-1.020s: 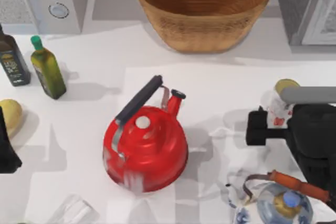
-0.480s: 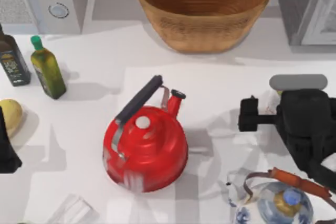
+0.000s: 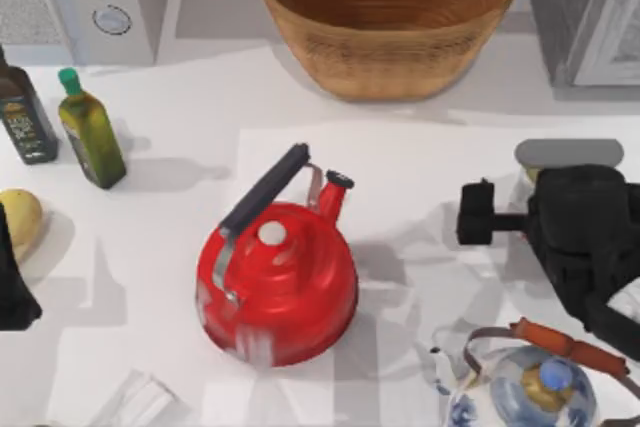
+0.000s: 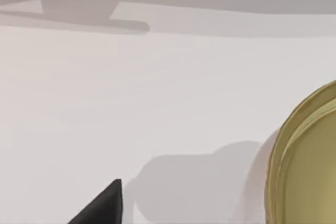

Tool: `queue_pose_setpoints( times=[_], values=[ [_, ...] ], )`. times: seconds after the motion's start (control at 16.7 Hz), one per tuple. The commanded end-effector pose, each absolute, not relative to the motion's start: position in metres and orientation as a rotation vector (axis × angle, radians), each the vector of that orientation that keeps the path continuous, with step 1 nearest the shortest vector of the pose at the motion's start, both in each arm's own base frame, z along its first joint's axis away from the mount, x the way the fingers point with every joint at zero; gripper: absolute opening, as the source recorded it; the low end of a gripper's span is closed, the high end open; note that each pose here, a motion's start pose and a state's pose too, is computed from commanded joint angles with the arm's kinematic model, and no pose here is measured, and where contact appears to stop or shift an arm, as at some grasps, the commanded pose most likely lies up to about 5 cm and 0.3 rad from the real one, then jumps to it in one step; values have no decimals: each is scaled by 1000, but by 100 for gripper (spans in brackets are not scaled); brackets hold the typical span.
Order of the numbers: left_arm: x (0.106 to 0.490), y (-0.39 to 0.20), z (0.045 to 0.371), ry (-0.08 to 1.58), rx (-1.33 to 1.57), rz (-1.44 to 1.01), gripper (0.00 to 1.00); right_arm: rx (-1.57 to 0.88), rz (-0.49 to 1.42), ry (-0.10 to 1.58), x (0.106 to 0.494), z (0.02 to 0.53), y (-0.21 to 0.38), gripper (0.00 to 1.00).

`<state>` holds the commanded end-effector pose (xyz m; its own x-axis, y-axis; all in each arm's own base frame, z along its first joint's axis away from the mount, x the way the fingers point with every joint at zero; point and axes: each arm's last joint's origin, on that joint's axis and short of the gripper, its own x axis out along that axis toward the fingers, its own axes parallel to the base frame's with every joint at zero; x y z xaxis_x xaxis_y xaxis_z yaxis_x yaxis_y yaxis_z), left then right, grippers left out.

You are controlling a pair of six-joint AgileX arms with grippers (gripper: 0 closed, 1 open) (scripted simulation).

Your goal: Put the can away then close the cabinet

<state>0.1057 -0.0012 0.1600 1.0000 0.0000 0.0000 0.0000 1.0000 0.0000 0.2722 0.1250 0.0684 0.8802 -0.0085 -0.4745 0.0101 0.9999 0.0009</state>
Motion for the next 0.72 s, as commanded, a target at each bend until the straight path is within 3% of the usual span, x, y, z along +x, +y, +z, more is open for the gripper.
queue_pose_setpoints(
  times=[0.72],
  values=[
    [106,-1,160,0,0,0,100,3,-10,494,272,68,125,2]
  ],
)
